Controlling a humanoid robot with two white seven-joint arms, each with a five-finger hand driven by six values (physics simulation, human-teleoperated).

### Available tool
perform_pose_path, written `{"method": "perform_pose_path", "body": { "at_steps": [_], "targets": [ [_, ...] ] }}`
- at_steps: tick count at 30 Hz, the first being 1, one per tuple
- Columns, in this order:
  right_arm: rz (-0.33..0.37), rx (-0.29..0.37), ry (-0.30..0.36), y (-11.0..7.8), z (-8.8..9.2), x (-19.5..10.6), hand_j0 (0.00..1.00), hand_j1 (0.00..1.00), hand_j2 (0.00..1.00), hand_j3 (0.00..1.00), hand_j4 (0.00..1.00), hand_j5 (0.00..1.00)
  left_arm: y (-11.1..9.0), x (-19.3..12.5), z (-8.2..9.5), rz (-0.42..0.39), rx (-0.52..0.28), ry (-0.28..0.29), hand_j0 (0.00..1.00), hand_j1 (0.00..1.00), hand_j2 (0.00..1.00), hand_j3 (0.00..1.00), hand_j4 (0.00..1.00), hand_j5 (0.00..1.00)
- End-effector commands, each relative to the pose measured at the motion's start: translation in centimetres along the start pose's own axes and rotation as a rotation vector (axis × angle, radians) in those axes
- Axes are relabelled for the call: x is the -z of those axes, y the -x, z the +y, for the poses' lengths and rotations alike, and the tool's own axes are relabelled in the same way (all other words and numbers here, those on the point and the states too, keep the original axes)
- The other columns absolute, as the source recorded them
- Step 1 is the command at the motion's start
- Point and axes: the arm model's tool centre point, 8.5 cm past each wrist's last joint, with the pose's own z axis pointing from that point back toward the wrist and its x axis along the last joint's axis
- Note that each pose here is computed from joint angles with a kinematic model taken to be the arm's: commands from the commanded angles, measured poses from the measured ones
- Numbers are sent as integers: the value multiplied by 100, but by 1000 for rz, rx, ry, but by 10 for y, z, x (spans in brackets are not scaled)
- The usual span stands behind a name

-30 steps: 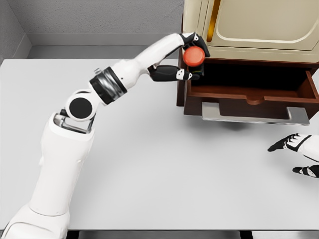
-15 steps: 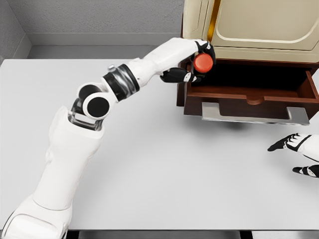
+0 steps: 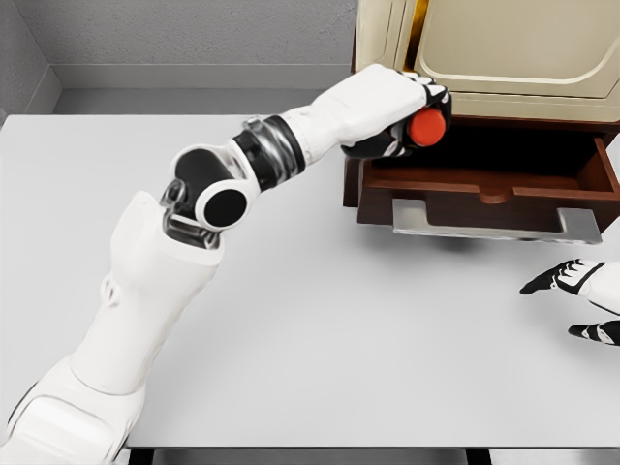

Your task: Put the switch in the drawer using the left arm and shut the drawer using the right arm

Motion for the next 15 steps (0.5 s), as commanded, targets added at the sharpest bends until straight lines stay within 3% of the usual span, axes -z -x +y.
{"method": "perform_pose_path", "body": {
  "at_steps": [1, 10, 15],
  "targets": [
    [-1, 5, 4, 0, -1, 0, 79, 79, 79, 79, 79, 79, -3, 2, -4, 3, 22, 14, 30, 30, 30, 30, 30, 30],
    [1, 5, 3, 0, -1, 0, 79, 79, 79, 79, 79, 79, -16, 17, -6, -5, 120, 61, 30, 30, 30, 30, 30, 30],
    [1, 5, 3, 0, -1, 0, 79, 79, 79, 79, 79, 79, -11, 24, -4, 14, 160, 83, 30, 30, 30, 30, 30, 30]
  ]
}}
